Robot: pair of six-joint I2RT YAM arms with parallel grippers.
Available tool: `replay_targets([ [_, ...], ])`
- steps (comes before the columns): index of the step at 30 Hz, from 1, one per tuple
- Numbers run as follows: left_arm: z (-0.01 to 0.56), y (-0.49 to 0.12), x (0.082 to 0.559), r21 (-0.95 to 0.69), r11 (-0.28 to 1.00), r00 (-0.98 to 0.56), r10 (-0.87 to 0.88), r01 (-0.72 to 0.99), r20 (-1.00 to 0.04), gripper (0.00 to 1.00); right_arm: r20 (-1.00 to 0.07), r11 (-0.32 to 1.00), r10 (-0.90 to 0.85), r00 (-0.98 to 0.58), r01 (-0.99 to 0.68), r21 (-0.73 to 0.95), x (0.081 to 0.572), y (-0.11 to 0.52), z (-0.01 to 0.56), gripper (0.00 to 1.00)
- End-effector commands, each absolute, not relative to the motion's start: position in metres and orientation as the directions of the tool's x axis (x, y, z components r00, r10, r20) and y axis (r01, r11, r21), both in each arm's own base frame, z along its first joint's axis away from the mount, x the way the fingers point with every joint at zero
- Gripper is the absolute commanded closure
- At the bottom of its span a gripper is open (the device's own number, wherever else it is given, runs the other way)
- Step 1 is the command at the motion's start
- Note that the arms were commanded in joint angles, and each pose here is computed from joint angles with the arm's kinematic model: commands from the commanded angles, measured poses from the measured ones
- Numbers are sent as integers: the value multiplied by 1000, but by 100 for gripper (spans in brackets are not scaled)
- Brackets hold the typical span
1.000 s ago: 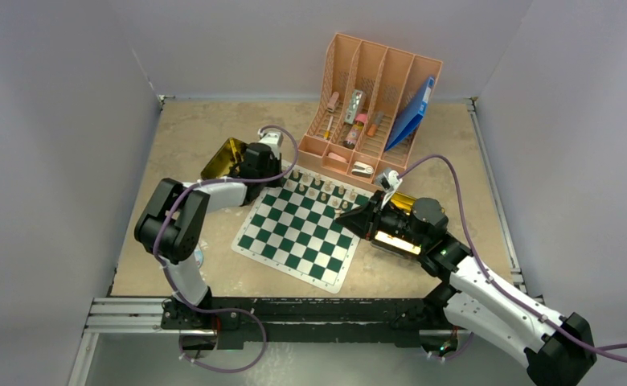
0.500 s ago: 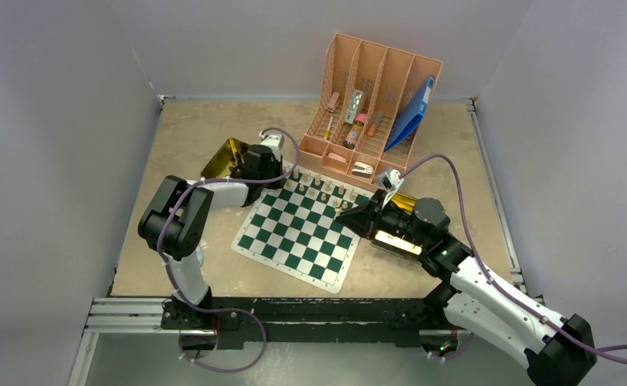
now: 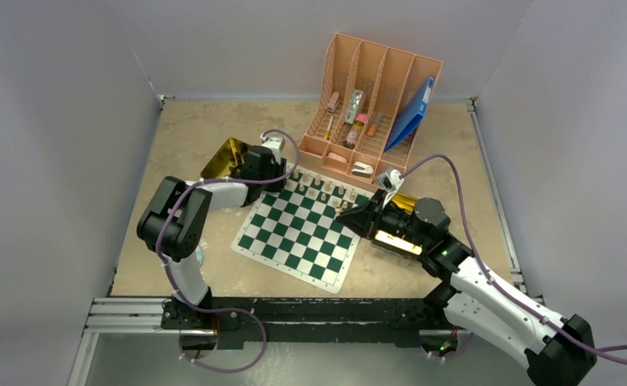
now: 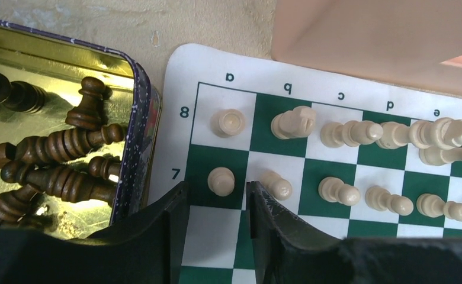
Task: Set up the chess pieces on the board
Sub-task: Place the chess piece on the chessboard.
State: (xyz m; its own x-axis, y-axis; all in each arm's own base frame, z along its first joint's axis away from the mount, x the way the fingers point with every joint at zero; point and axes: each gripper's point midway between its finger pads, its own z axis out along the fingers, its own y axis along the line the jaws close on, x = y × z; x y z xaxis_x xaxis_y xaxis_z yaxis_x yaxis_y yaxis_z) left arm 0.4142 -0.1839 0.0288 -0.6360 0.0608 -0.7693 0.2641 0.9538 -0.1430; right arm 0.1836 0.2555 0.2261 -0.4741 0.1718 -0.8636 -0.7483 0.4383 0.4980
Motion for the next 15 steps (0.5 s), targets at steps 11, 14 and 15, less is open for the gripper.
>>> replay_targets([
  [11,145,-191,391,-219,910,-517,-6,352,-856,58,-877,366,204,-436,-796,481,178,262,257,100],
  [14,187,-197,372,-201,862,-446,32,465,-894,58,-873,348,165,-459,-801,487,174,266,249,100],
  [15,202,-202,365,-191,830,-411,50,524,-910,59,-870,341,153,-469,-801,491,172,267,246,100],
])
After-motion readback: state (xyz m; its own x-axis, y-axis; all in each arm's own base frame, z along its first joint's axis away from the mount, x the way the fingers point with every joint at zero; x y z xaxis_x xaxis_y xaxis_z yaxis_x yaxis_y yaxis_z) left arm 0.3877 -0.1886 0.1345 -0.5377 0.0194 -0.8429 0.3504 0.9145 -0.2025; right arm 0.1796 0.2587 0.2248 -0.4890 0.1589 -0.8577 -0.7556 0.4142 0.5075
